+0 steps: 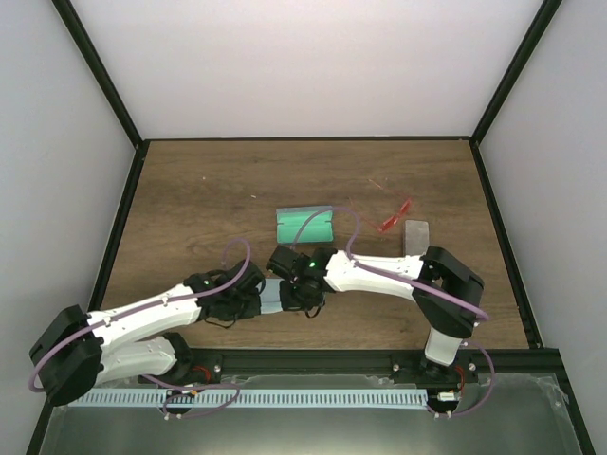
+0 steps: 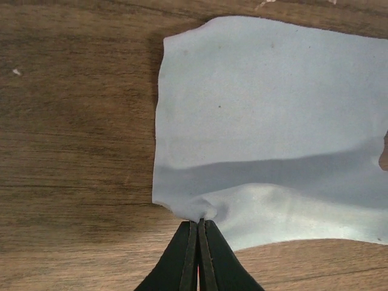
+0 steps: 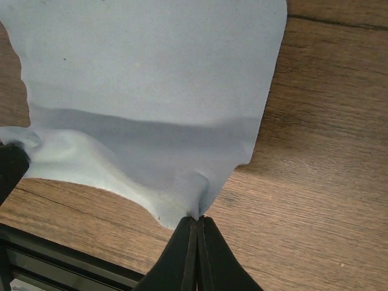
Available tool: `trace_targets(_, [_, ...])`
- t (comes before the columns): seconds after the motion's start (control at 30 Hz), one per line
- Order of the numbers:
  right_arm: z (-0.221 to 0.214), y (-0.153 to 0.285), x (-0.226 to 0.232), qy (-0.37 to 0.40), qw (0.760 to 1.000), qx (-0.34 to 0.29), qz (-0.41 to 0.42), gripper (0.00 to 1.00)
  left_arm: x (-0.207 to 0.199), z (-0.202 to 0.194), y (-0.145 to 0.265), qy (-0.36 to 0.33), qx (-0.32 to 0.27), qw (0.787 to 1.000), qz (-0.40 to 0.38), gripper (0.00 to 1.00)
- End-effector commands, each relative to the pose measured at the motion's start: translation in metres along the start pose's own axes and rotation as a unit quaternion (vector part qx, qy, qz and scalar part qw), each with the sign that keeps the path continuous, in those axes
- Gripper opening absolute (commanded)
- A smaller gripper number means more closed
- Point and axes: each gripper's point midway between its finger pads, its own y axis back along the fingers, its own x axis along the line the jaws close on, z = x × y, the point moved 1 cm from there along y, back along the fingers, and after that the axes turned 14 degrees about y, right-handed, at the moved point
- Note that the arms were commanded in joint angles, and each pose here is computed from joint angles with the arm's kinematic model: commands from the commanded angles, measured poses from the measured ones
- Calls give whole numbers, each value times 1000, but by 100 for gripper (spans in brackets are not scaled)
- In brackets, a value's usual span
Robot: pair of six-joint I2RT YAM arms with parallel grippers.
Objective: Organize the sunglasses
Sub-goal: Fold the glasses cleaning cloth at the center of the board.
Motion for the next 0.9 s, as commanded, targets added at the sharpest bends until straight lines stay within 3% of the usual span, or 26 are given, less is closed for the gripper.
trace_targets(0.0, [9, 9, 2, 4, 1000, -14, 13, 1, -11, 10, 4, -4, -14, 1000, -7, 5])
trace_targets(0.87, [18, 1, -11, 8, 1000, -9, 5, 1, -17, 26, -3, -9, -26, 999, 17, 5])
